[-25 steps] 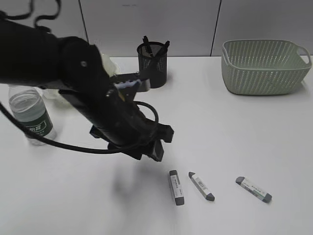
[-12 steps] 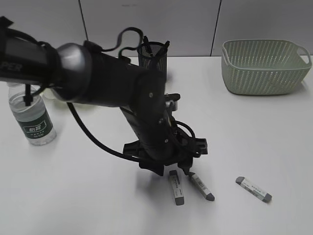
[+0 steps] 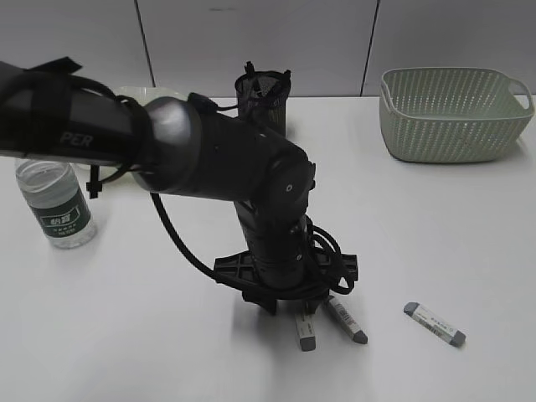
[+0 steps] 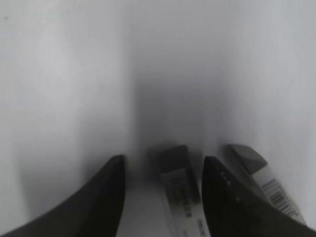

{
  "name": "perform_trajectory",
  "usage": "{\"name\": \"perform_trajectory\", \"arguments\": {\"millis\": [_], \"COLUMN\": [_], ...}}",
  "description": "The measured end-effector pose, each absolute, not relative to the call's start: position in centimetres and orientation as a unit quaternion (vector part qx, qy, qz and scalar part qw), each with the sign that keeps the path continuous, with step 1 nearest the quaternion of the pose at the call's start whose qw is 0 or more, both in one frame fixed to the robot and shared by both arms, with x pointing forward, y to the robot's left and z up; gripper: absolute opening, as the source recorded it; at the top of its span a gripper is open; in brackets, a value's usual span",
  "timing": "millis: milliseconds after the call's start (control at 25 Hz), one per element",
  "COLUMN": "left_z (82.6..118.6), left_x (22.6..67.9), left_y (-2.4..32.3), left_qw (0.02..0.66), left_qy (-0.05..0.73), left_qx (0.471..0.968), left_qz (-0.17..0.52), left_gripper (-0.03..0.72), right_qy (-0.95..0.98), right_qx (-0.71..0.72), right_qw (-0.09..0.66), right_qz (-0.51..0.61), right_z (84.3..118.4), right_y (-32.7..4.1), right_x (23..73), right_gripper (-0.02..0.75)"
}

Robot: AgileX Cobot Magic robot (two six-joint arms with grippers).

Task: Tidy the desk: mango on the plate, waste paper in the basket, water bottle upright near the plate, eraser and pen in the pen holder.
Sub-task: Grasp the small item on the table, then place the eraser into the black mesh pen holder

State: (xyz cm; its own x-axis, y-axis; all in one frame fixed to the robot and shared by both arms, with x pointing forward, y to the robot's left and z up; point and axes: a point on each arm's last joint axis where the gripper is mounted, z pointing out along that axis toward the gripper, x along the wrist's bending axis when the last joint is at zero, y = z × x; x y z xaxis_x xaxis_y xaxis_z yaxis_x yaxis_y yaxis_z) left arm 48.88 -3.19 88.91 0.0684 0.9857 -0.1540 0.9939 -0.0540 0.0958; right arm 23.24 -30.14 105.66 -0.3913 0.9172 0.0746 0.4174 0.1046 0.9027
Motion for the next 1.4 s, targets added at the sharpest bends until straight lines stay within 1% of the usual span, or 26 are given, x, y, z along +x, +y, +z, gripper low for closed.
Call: {"name": "perform_trajectory", "arguments": {"millis": [80, 160, 200, 280, 360, 600, 720, 800, 920, 960, 1000, 1080, 1160, 1240, 1280, 1320, 1400], "left_z": [88.9, 88.8, 88.8, 88.7, 88.7, 88.9, 89.8, 92.0, 95.9, 97.6, 98.4, 101.0, 102.5, 103.5, 104.1, 104.2, 103.9], "left_x": [48.8, 48.6, 48.5, 48.5, 48.5, 48.7, 49.4, 49.9, 50.7, 51.1, 51.3, 52.4, 53.6, 55.1, 55.9, 56.4, 58.0], "left_y": [-3.3, -3.4, -3.4, -3.2, -3.1, -3.1, -2.8, -2.2, -0.8, 0.4, 1.7, 5.0, 8.3, 11.1, 11.9, 12.4, 13.3], "left_qw": [0.086, 0.081, 0.077, 0.068, 0.065, 0.075, 0.095, 0.133, 0.241, 0.297, 0.331, 0.419, 0.482, 0.527, 0.556, 0.572, 0.6], "left_qy": [0.679, 0.673, 0.67, 0.665, 0.66, 0.643, 0.604, 0.579, 0.561, 0.553, 0.546, 0.535, 0.507, 0.473, 0.441, 0.419, 0.396], "left_qx": [0.729, 0.735, 0.738, 0.744, 0.748, 0.762, 0.787, 0.796, 0.783, 0.77, 0.761, 0.723, 0.699, 0.681, 0.676, 0.676, 0.664], "left_qz": [-0.018, -0.009, -0.004, 0.007, 0.016, 0.036, 0.086, 0.114, 0.116, 0.112, 0.112, 0.12, 0.15, 0.184, 0.196, 0.203, 0.207], "left_gripper": [0.377, 0.347, 0.312, 0.212, 0.14, 0.14, 0.14, 0.14, 0.14, 0.14, 0.14, 0.14, 0.14, 0.14, 0.14, 0.14, 0.14], "right_qy": [0.693, 0.693, 0.693, 0.693, 0.693, 0.693, 0.692, 0.692, 0.692, 0.692, 0.692, 0.692, 0.692, 0.692, 0.692, 0.692, 0.692], "right_qx": [0.482, 0.482, 0.482, 0.482, 0.482, 0.482, 0.482, 0.482, 0.482, 0.482, 0.482, 0.482, 0.482, 0.482, 0.482, 0.482, 0.482], "right_qw": [0.269, 0.269, 0.269, 0.269, 0.269, 0.269, 0.269, 0.269, 0.269, 0.269, 0.269, 0.269, 0.269, 0.269, 0.269, 0.269, 0.269], "right_qz": [0.464, 0.464, 0.464, 0.464, 0.465, 0.465, 0.465, 0.465, 0.465, 0.465, 0.465, 0.465, 0.465, 0.465, 0.465, 0.465, 0.465], "right_z": [105.7, 105.7, 105.7, 105.7, 105.7, 105.7, 105.7, 105.7, 105.7, 105.7, 105.7, 105.7, 105.7, 105.7, 105.7, 105.7, 105.7], "right_y": [-30.1, -30.1, -30.1, -30.1, -30.1, -30.1, -30.1, -30.1, -30.1, -30.1, -30.1, -30.1, -30.1, -30.1, -30.1, -30.1, -30.1], "right_x": [23.2, 23.2, 23.2, 23.2, 23.2, 23.2, 23.2, 23.2, 23.2, 23.2, 23.2, 23.2, 23.2, 23.2, 23.2, 23.2, 23.2], "right_gripper": [0.412, 0.412, 0.412, 0.412, 0.412, 0.412, 0.412, 0.412, 0.412, 0.412, 0.412, 0.412, 0.412, 0.412, 0.412, 0.412, 0.412]}}
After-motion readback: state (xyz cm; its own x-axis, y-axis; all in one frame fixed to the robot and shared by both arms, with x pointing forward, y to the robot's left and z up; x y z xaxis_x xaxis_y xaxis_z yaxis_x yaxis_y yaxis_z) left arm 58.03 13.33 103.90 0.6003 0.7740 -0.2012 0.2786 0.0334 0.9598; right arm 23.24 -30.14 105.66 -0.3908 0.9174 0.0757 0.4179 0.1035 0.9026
